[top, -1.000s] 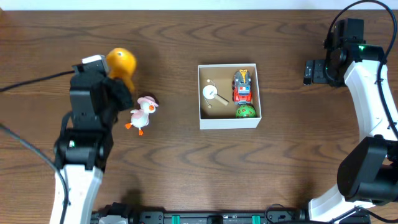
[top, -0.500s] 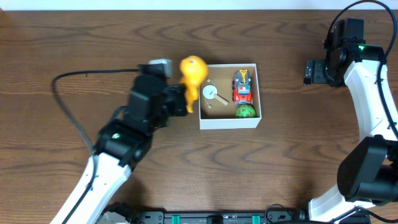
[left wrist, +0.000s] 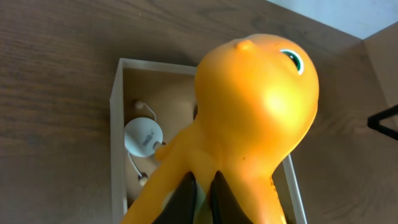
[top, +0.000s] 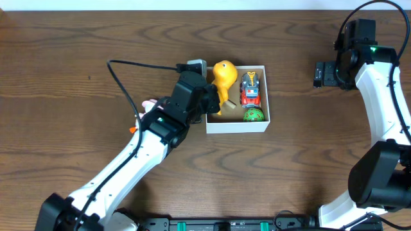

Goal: Pack container
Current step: 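Lift the orange dinosaur and carry it right toward the box, then lower the dinosaur into the box's left side and release it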

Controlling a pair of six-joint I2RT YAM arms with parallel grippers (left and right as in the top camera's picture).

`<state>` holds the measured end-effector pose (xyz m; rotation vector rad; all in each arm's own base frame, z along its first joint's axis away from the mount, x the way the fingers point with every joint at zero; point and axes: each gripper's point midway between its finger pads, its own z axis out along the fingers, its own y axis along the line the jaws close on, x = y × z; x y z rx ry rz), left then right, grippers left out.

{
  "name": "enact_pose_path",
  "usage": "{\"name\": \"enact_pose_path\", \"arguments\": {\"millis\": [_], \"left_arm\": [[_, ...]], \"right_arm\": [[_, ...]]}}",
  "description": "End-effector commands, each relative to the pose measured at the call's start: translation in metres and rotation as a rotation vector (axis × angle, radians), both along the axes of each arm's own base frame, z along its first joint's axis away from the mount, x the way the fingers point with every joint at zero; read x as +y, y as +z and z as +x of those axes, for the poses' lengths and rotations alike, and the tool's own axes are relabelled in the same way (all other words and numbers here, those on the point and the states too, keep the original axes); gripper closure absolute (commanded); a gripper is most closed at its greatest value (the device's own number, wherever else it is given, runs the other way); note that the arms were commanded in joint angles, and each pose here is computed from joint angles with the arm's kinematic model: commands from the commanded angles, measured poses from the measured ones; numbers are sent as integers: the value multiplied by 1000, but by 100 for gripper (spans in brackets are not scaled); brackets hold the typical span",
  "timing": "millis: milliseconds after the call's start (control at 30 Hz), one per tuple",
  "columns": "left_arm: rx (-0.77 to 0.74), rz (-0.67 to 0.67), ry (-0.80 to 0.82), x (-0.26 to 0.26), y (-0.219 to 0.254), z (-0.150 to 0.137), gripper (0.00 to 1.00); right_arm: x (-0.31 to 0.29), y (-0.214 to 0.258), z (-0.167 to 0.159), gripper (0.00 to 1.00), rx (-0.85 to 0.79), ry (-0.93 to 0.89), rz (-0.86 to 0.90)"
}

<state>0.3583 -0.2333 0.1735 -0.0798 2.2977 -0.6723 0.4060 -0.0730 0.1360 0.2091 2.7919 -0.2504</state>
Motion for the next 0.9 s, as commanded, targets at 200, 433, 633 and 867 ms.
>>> {"name": "enact_pose_path", "arguments": {"millis": [200, 433, 633, 867], "left_arm": [[-23, 49, 116, 6, -11, 19, 94], [-119, 170, 19, -10, -7, 12, 94], [-136, 256, 75, -3, -13, 10, 94], [-122, 284, 81, -2, -23, 10, 94]], "right_arm": [[-4, 5, -1, 1, -11, -1, -10], [-3, 5, -1, 1, -11, -1, -10], [-4, 5, -1, 1, -11, -1, -10], [-4, 5, -1, 1, -11, -1, -10]]}}
